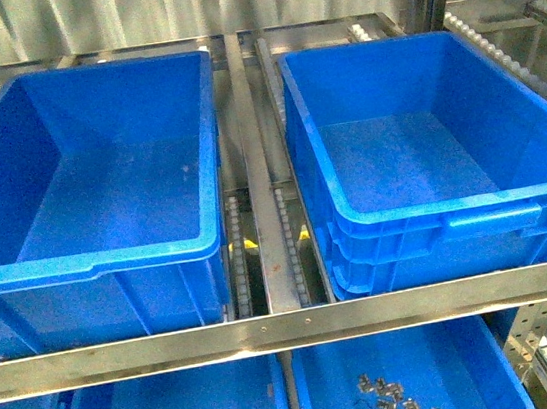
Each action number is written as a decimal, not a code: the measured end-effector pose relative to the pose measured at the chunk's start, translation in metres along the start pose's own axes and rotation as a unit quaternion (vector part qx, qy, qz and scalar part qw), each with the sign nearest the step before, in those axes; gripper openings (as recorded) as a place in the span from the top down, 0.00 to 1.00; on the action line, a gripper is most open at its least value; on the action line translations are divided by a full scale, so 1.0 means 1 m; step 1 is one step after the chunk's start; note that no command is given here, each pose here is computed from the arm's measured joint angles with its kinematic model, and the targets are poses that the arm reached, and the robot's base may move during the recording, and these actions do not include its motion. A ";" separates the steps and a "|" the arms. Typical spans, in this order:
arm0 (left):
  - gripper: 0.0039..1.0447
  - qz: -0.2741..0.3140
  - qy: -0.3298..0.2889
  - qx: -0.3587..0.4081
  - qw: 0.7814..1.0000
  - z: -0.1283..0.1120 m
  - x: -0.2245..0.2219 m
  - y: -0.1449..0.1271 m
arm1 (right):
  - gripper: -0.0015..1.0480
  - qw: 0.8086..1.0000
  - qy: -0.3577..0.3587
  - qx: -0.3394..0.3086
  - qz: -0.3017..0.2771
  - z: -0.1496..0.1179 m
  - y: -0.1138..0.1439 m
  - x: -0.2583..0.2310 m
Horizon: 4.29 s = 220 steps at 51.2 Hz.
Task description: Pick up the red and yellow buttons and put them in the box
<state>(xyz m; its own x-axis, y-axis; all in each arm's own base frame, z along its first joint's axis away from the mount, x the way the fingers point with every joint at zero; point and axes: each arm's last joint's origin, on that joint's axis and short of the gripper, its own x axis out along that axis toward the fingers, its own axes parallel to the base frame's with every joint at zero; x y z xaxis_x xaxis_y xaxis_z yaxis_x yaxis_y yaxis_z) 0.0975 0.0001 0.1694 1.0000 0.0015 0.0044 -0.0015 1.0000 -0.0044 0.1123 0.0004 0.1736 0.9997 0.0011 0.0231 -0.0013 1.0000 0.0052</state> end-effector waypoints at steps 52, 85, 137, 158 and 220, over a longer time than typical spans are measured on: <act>0.08 0.000 0.000 0.000 1.000 0.000 0.000 0.000 | 0.39 1.000 0.003 -0.001 -0.001 -0.003 0.000 -0.016; 0.08 0.000 0.000 0.000 1.000 0.000 0.000 0.000 | 0.07 1.000 0.003 0.000 -0.001 -0.003 0.000 -0.016; 0.08 0.037 0.090 -0.043 0.994 -0.003 0.004 0.001 | 0.07 1.000 0.004 -0.001 -0.001 -0.003 0.000 -0.016; 0.08 0.083 0.060 -0.050 0.994 0.053 0.091 0.015 | 0.07 1.000 0.004 -0.001 -0.001 -0.003 0.000 -0.016; 0.08 0.159 0.181 0.031 0.970 -0.045 0.370 0.000 | 0.07 1.000 0.004 -0.001 -0.001 -0.003 0.000 -0.016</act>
<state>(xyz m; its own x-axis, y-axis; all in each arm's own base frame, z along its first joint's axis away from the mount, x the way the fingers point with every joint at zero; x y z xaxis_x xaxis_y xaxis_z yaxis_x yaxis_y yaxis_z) 0.4677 0.0003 0.1256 0.8846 0.3206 -0.3388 -0.3000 0.9472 0.1132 0.0966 0.0000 0.1701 0.9999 -0.0004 0.0154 0.0003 1.0000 0.0032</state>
